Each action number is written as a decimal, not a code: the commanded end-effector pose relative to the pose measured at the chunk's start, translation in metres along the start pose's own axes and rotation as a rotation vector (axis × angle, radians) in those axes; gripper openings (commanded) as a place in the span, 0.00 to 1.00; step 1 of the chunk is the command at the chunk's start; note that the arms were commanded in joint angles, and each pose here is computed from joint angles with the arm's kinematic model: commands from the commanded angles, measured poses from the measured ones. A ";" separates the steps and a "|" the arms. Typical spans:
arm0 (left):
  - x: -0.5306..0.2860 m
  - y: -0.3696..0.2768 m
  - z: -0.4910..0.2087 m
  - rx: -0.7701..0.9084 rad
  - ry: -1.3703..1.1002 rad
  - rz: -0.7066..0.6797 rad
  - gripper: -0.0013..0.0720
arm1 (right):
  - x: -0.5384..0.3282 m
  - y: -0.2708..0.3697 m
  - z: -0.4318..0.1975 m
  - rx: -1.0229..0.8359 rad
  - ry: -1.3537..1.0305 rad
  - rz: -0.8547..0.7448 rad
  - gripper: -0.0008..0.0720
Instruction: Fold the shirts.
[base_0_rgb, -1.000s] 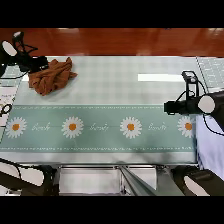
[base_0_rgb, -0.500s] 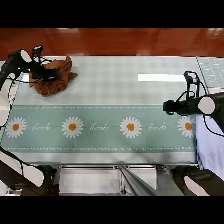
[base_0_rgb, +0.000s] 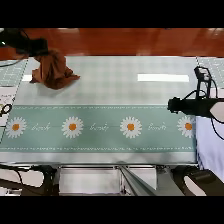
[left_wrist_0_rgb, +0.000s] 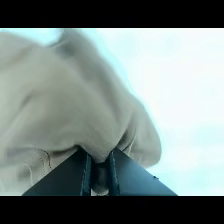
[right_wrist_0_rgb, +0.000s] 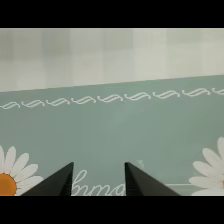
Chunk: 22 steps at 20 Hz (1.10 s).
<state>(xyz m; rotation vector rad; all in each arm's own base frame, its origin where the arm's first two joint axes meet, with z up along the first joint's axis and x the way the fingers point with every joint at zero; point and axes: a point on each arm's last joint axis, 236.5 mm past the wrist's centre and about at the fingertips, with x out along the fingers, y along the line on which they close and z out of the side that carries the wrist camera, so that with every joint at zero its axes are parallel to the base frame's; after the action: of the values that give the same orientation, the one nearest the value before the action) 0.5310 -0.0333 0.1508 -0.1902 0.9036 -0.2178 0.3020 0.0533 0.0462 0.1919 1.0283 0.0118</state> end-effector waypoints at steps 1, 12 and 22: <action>-0.114 -0.078 0.060 0.040 -0.302 -0.156 0.06 | -0.036 0.005 0.011 -0.020 -0.113 0.037 0.54; -0.302 -0.258 0.032 0.316 -0.616 -0.459 0.06 | -0.099 0.022 0.010 -0.038 -0.266 0.152 0.54; -0.260 -0.364 -0.076 0.285 -0.468 -0.765 0.06 | -0.098 0.021 0.010 -0.039 -0.265 0.148 0.54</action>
<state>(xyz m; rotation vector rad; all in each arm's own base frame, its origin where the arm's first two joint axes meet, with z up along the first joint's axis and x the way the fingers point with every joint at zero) 0.2925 -0.2970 0.4288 -0.2386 0.2419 -0.9281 0.2613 0.0628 0.1378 0.2275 0.7476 0.1362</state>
